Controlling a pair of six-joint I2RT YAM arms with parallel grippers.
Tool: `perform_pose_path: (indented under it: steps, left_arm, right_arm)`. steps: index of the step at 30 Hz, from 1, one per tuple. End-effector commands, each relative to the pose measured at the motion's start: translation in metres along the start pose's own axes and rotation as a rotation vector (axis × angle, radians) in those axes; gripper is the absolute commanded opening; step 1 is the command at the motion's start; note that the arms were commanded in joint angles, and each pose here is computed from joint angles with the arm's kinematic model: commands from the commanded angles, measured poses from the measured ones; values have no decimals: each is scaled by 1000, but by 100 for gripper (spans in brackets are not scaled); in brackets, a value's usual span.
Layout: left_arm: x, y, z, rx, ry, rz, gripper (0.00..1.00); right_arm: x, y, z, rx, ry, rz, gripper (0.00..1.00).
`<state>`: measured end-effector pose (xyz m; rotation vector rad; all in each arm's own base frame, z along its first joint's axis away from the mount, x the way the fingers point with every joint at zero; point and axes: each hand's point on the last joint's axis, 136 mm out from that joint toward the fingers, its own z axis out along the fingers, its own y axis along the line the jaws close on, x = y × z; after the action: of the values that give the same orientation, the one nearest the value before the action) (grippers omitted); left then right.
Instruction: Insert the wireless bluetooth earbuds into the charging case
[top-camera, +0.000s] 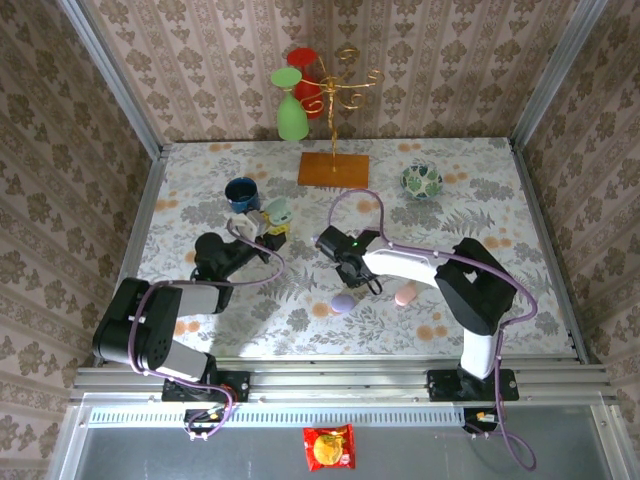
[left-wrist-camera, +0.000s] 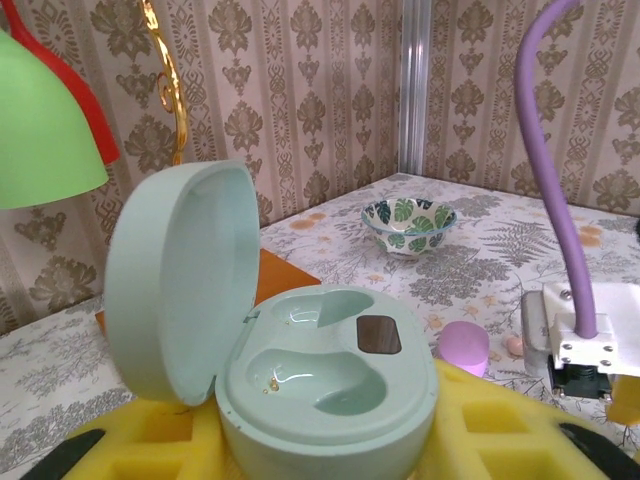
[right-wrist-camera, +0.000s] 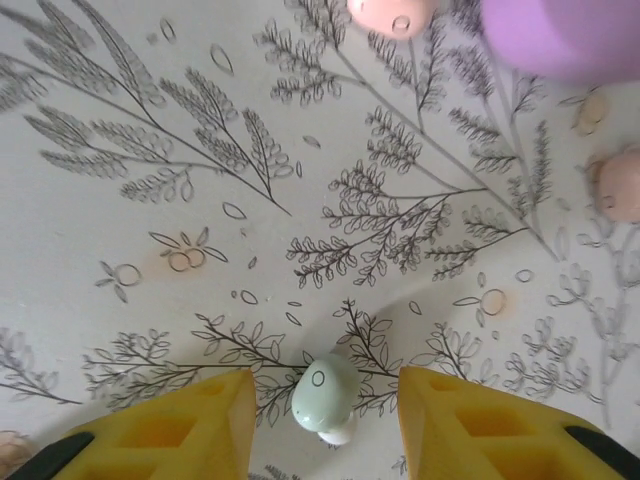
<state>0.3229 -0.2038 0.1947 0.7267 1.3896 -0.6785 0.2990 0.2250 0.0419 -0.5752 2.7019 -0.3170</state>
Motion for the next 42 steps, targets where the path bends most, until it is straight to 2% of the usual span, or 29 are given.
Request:
perform_pose_path:
  steps: [1,5,11,22,42]
  left_arm:
    - [-8,2,-6,-15,-24,36,37]
    - [-8,5,-8,-25,-25,38,37]
    - [-7,8,-10,-37,-20,33,37]
    - [-4,8,-9,-29,-11,23,37]
    - [-2,5,-6,-8,-9,15,37]
  right_arm:
    - [3,-17,-1,185,15,22,44]
    - [4,-18,-2,266,11,15,44]
    - [7,-19,4,302,23,-10,42]
    - [14,-9,20,284,65,-40,40]
    - [18,-16,17,303,78,-59,19]
